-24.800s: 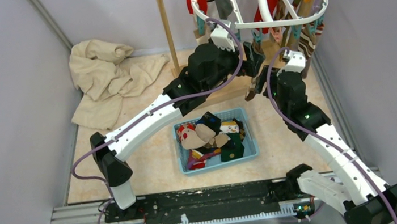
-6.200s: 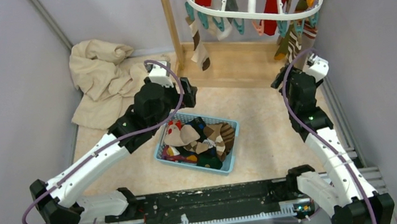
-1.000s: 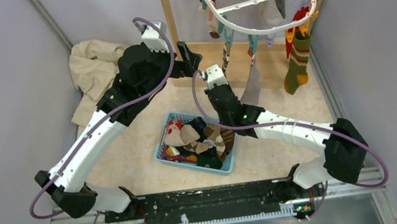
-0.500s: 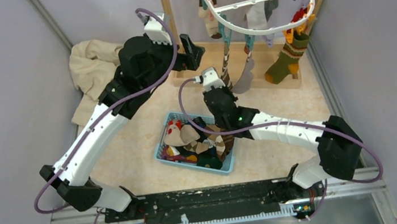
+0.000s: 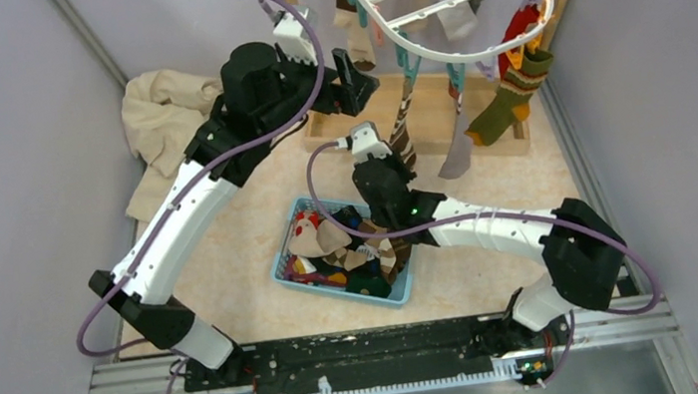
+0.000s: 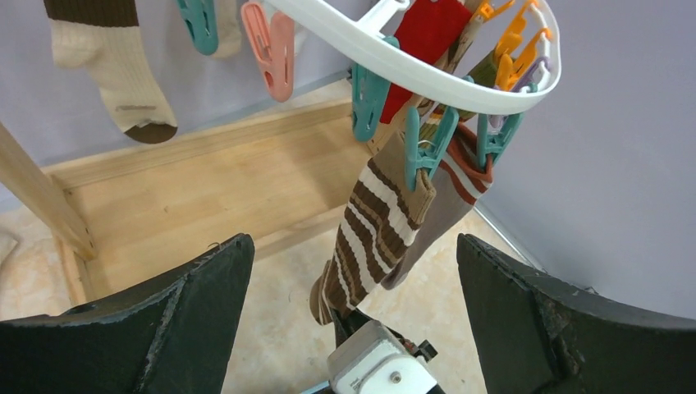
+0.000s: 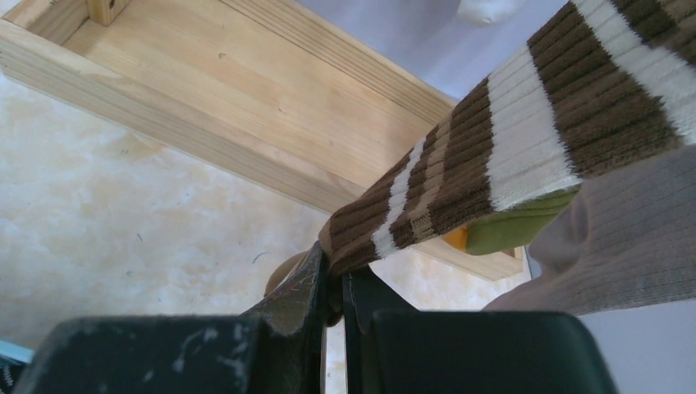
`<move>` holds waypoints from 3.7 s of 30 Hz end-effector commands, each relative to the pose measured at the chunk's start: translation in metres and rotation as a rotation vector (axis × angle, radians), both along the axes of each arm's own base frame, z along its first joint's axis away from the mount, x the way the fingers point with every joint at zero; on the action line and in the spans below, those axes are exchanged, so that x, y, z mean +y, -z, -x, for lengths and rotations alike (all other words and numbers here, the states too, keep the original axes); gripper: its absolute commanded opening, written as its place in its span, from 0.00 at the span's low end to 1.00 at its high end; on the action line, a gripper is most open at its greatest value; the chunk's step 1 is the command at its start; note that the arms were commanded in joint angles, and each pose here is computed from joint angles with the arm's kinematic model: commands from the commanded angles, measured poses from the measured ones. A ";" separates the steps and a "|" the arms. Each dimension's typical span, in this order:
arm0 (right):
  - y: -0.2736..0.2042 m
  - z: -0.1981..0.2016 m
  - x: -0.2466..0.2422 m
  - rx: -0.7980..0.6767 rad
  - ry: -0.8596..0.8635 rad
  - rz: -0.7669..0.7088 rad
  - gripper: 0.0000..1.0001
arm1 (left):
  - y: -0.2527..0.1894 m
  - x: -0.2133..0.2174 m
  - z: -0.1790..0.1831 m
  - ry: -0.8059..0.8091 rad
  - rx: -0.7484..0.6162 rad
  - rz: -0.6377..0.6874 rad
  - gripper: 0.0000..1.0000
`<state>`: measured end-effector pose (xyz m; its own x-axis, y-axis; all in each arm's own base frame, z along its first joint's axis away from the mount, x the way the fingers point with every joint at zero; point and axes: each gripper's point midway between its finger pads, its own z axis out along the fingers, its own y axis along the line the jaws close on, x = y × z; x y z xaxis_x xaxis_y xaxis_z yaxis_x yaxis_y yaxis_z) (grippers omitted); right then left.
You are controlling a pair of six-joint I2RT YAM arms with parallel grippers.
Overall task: Remove the socks clipped to the hanger
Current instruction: Remove the sock from the hanger.
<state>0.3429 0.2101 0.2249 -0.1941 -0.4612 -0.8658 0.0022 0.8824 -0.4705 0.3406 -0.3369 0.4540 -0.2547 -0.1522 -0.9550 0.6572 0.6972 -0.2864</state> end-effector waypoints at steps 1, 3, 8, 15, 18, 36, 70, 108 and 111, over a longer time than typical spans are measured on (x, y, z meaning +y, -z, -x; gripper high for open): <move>-0.007 -0.001 0.011 -0.034 0.006 0.004 0.00 | -0.009 -0.013 0.007 0.049 0.007 0.011 0.99; -0.008 -0.002 0.015 -0.035 0.002 0.011 0.00 | -0.006 -0.018 0.006 0.044 0.014 0.000 0.99; -0.008 -0.004 0.022 -0.035 -0.005 0.029 0.00 | -0.004 -0.029 0.002 0.041 0.016 -0.003 0.99; -0.010 -0.005 0.027 -0.037 -0.012 0.033 0.00 | 0.003 -0.044 -0.002 0.054 0.032 -0.023 0.99; -0.013 -0.005 0.028 -0.040 -0.013 0.029 0.00 | 0.012 -0.049 -0.006 0.058 0.033 -0.043 0.99; -0.022 0.013 0.019 -0.073 -0.113 -0.048 0.00 | 0.014 -0.082 0.008 0.290 -0.066 -0.069 0.99; -0.021 0.016 0.022 -0.074 -0.133 -0.036 0.00 | 0.019 -0.096 -0.040 0.328 -0.133 -0.032 0.80; -0.018 0.016 0.025 -0.066 -0.135 -0.026 0.00 | 0.009 -0.105 -0.047 0.344 -0.160 0.043 0.52; -0.017 0.016 0.024 -0.065 -0.133 -0.026 0.00 | 0.009 -0.107 -0.047 0.349 -0.159 0.047 0.46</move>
